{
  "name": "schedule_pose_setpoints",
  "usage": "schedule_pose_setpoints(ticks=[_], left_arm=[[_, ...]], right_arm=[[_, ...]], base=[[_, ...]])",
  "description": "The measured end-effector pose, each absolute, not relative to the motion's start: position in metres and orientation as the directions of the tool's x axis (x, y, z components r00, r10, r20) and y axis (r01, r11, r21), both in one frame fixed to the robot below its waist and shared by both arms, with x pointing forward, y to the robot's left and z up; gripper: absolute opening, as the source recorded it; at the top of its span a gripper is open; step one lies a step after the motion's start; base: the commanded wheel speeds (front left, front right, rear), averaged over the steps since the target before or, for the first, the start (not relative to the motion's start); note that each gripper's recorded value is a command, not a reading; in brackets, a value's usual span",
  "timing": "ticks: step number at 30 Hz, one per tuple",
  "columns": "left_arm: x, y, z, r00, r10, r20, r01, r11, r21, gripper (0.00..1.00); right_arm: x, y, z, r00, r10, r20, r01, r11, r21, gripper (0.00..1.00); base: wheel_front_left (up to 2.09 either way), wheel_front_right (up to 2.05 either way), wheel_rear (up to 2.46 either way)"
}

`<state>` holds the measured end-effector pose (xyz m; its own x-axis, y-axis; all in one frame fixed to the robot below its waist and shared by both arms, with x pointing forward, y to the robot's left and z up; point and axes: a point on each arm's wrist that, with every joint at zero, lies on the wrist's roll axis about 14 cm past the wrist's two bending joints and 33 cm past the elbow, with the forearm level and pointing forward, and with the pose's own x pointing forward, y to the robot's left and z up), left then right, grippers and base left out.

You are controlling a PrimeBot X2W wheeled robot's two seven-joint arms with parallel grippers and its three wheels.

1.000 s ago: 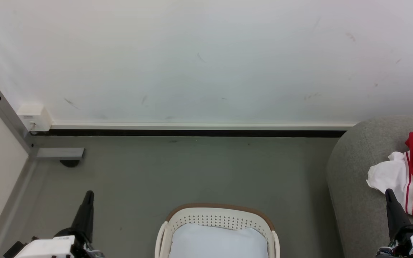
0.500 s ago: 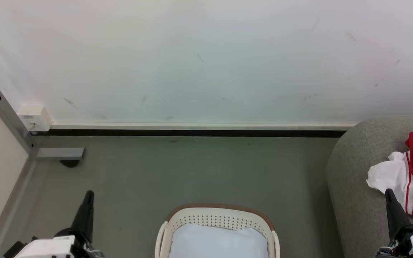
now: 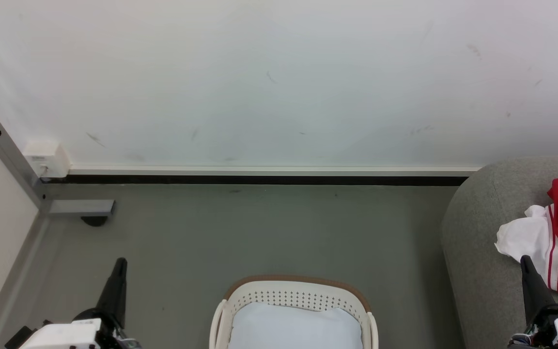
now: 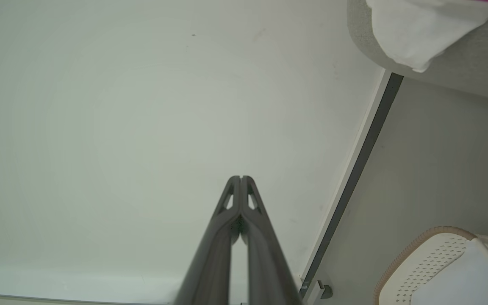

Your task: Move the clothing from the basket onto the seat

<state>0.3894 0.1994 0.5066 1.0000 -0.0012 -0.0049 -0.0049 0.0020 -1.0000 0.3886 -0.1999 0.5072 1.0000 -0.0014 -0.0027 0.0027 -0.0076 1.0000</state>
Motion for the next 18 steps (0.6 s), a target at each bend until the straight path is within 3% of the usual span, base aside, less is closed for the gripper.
schedule_pose_setpoints(ticks=[18], left_arm=[[0.3894,0.1994,0.5067,1.0,-0.001,-0.005,-0.005,0.002,-1.0,0.0]], right_arm=[[0.3886,-0.1996,0.5072,1.0,0.0,-0.003,0.003,-0.009,1.0,0.0]], base=[[0.0,0.0,0.0]])
